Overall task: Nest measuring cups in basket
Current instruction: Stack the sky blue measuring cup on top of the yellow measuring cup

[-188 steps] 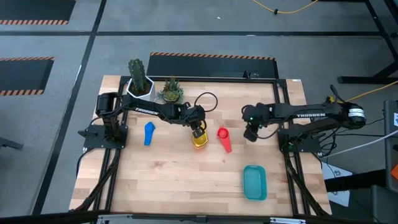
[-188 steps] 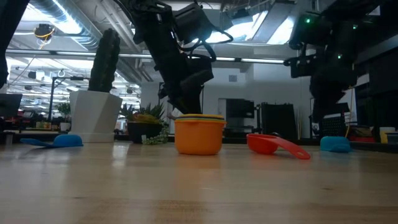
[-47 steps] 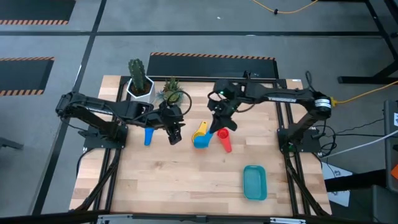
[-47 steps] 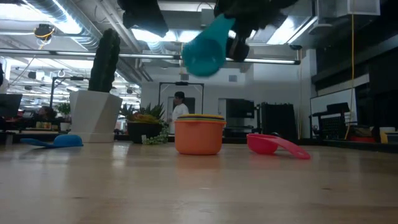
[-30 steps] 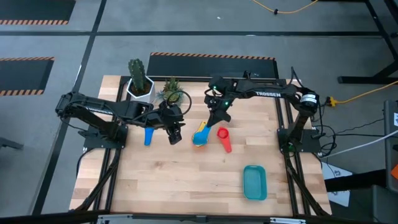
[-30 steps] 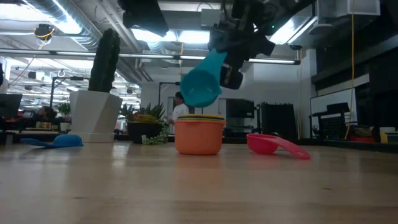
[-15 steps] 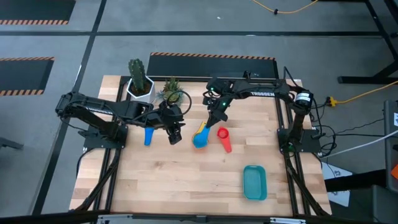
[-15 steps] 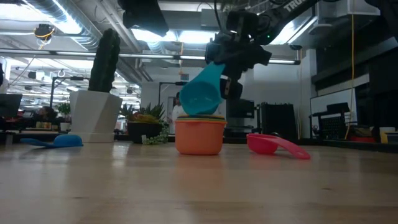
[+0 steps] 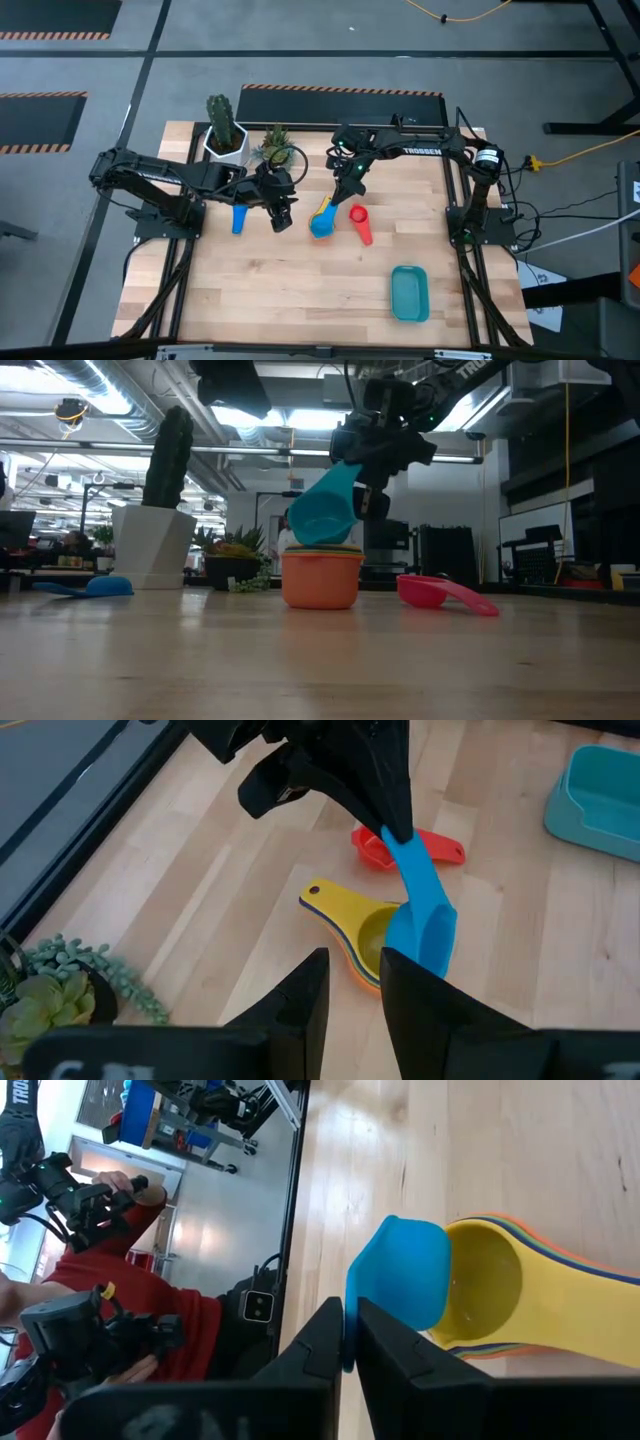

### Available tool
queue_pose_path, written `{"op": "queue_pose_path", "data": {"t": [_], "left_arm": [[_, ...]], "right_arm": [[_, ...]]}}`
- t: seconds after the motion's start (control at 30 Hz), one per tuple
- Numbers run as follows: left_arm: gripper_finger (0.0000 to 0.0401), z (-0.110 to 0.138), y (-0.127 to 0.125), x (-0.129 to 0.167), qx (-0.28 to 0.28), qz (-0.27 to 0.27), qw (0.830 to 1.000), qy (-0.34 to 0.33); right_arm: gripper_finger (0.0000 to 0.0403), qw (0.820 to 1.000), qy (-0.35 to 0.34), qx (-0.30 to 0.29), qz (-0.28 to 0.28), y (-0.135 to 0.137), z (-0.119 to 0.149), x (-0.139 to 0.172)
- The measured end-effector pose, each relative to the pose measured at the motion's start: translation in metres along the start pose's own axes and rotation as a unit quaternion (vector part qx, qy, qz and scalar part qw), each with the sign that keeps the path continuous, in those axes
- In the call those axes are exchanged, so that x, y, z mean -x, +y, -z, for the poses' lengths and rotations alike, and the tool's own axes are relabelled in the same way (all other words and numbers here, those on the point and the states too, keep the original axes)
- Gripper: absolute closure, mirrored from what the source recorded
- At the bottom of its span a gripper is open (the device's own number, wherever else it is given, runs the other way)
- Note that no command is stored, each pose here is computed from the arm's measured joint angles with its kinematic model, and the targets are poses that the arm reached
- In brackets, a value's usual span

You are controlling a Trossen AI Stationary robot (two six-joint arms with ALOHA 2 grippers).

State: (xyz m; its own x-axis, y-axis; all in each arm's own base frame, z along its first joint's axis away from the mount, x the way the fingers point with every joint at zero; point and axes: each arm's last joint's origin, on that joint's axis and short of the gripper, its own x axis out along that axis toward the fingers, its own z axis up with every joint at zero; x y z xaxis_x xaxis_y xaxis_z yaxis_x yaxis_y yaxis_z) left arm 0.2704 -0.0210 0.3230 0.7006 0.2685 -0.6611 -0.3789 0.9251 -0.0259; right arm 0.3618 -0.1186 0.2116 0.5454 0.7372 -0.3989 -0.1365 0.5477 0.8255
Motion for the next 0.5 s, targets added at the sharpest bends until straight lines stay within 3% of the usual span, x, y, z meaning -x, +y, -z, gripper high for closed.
{"op": "queue_pose_path", "data": {"t": [0.5], "left_arm": [[0.0316, 0.0000, 0.0000, 0.0000, -0.001, 0.000, 1.000, 0.000]], "right_arm": [[0.0369, 1.000, -0.007, -0.016, 0.025, -0.0033, -0.0006, 0.0034]]}}
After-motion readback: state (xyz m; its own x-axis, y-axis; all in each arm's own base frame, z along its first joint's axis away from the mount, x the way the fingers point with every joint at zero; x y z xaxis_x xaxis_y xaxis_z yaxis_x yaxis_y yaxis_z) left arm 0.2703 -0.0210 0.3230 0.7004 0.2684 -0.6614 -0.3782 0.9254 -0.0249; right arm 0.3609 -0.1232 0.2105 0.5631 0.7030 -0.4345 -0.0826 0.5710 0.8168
